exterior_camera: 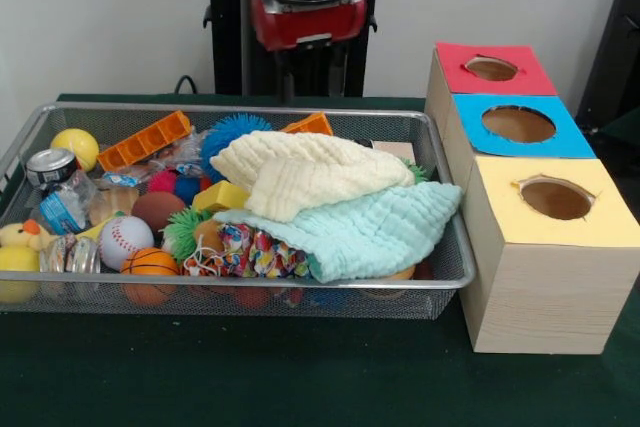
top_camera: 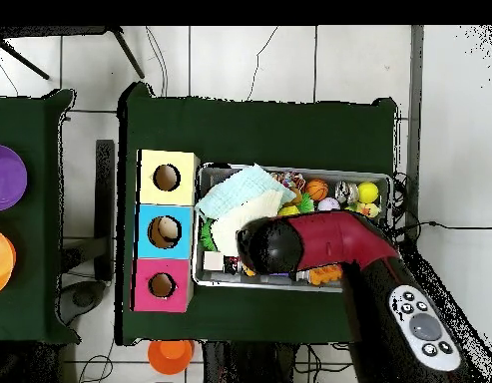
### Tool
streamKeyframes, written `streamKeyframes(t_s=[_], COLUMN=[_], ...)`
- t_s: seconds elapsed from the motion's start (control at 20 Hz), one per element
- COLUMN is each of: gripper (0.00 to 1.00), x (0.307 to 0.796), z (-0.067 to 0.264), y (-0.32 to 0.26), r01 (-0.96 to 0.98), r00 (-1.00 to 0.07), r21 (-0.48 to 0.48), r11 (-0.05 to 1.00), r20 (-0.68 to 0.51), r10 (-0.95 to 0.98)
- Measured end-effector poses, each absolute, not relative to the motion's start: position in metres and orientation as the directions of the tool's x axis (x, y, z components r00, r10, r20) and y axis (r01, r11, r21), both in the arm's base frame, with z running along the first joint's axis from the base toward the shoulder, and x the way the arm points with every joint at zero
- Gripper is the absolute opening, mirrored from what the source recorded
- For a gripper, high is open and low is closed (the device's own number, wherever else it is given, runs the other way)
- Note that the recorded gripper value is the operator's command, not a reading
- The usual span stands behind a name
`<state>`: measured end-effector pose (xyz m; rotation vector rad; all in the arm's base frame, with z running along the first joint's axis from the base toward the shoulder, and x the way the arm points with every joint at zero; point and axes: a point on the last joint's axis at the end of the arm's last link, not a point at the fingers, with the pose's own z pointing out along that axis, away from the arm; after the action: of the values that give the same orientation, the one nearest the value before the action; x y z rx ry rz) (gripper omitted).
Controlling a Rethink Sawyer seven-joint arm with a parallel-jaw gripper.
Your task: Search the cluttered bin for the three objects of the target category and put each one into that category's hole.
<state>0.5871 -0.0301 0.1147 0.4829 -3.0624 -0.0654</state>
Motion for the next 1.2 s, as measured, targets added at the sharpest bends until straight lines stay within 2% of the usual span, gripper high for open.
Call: streamKeyframes(t_s=[0.35,0.8,1.2], gripper=[1.0,1.0,1.0], x=[0.582,0.571,0.562], z=[0.097,0.074,0.051], y=[-0.116,-0.189,-0.193], r01=[-0.321,-0.489,-0.581], r00=[-0.946,-0.872,-0.813], r21=[0.061,0.074,0.097], r11=[0.945,0.869,0.808], r20=[0.035,-0.005,-0.011], r10=[-0.323,-0.49,-0.583])
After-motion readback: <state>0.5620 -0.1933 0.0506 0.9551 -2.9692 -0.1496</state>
